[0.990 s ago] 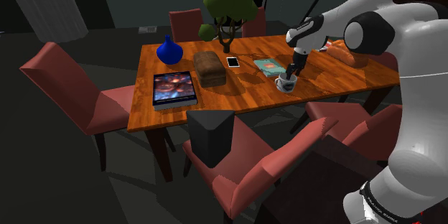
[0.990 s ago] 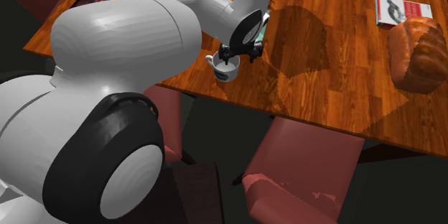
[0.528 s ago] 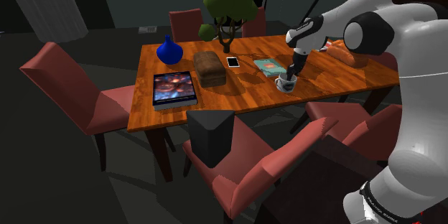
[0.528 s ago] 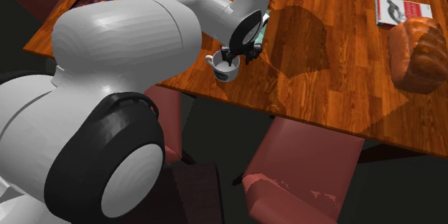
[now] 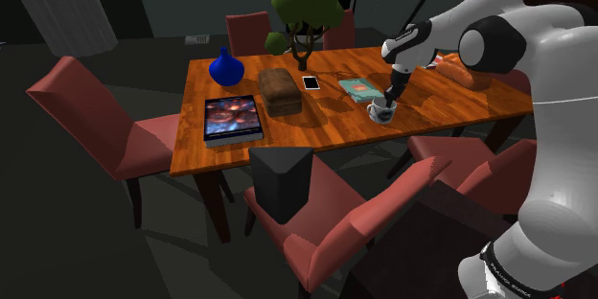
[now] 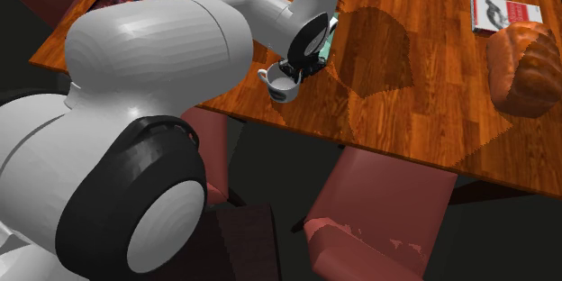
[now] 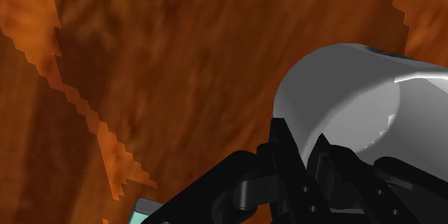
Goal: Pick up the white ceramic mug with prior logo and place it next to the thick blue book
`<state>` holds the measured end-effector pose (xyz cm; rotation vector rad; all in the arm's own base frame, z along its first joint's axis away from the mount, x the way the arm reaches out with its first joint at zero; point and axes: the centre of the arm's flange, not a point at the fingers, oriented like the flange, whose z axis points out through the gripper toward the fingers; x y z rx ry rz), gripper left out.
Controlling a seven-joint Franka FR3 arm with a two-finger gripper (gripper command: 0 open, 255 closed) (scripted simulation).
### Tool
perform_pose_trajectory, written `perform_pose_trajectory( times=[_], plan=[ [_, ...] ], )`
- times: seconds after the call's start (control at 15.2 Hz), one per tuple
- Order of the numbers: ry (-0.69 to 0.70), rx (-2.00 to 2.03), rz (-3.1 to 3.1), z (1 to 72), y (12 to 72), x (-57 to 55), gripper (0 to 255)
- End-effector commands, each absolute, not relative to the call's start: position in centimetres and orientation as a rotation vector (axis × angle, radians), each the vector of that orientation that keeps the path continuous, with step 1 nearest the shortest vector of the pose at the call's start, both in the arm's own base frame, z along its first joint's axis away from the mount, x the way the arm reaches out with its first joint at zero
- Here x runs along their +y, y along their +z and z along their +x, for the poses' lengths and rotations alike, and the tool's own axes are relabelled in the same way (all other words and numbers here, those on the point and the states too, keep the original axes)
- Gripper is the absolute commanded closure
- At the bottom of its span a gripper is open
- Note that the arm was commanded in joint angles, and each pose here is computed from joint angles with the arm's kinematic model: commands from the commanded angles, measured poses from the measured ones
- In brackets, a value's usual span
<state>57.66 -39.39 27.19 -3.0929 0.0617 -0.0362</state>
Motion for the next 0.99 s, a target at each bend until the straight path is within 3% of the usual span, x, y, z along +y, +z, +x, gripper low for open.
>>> perform_pose_trajectory(
  times=[0.0, 0.92],
  plan=[
    [-0.036, 0.062, -3.093, 57.7, 27.2, -39.4, 255],
    [-0.036, 0.062, -3.093, 57.7, 34.6, -39.4, 255]
  ],
)
